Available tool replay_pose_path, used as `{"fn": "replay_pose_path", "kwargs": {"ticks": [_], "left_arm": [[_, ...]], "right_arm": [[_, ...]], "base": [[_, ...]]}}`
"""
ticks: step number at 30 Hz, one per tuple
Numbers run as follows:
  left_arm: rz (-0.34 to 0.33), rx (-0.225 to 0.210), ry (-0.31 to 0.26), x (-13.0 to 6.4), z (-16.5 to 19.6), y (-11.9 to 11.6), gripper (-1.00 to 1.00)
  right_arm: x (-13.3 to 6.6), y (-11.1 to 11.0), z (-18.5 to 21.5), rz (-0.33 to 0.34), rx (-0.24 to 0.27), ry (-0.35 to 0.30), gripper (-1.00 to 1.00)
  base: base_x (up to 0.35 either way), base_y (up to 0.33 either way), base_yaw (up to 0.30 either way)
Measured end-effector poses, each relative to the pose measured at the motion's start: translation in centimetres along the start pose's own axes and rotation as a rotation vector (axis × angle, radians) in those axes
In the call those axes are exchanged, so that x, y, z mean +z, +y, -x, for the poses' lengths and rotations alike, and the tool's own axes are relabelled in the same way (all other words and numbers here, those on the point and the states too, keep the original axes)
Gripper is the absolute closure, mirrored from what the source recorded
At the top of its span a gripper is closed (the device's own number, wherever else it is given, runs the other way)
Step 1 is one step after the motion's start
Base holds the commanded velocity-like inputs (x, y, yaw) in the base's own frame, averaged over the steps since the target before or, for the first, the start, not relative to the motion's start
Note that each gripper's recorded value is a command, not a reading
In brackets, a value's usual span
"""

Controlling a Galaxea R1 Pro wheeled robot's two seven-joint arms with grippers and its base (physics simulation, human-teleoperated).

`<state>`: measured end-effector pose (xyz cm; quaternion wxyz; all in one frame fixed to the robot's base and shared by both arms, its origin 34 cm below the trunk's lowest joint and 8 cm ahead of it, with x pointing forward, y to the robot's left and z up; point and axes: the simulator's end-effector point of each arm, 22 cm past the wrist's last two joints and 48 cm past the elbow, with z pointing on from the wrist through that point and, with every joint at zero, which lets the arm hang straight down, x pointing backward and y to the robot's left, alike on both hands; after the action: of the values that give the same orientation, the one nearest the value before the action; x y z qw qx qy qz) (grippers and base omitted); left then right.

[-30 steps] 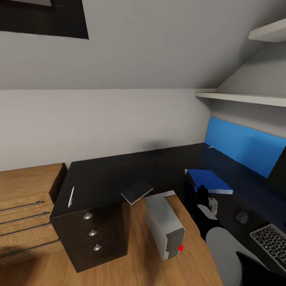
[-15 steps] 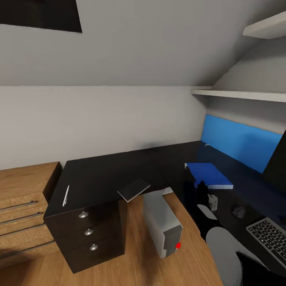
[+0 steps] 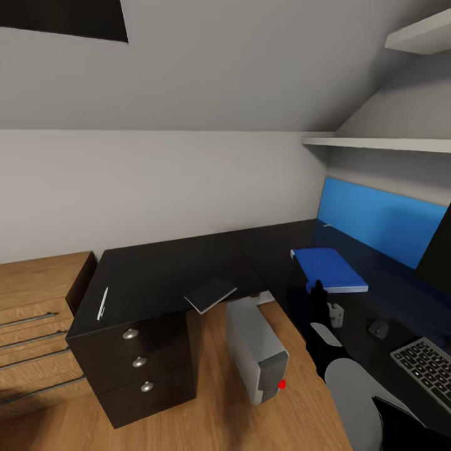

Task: In the bedroom, organize the workspace by keeping the computer under the desk, ensuring the monitor is on the desk, placing the keyboard on the desk next to the monitor, placing the mouse on the desk next to the keyboard, moving the folder from the swivel chair onto the desk next to the mouse, stacking the notebook on top of the folder with the pen on top of the notebook, and positioning the swivel chair next to the desk.

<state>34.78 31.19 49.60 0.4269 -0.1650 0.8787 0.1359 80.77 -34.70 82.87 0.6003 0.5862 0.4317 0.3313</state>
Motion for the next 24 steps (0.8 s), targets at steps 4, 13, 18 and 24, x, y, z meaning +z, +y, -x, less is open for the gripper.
{"fn": "replay_pose_path", "kwargs": {"ticks": [4, 13, 18, 24], "left_arm": [[0.0, 0.0, 0.0, 0.4, -0.6, -0.1, -1.0], [0.0, 0.0, -0.001, 1.3, -2.0, -0.2, -1.0], [0.0, 0.0, -0.001, 1.8, -2.8, -0.2, -1.0], [0.001, 0.0, -0.001, 1.8, -2.8, -0.2, -1.0]], "right_arm": [[0.0, -0.8, 0.0, -0.002, 0.002, -0.001, 1.0], [-0.1, -2.4, -0.3, -0.004, 0.005, -0.001, 1.0], [-0.1, -3.4, -0.4, -0.003, 0.005, -0.001, 1.0], [-0.1, -3.5, -0.4, -0.007, 0.006, 0.0, 1.0]], "base": [[0.0, 0.0, 0.0], [0.0, 0.0, 0.0], [0.0, 0.0, 0.0], [0.0, 0.0, 0.0]]}}
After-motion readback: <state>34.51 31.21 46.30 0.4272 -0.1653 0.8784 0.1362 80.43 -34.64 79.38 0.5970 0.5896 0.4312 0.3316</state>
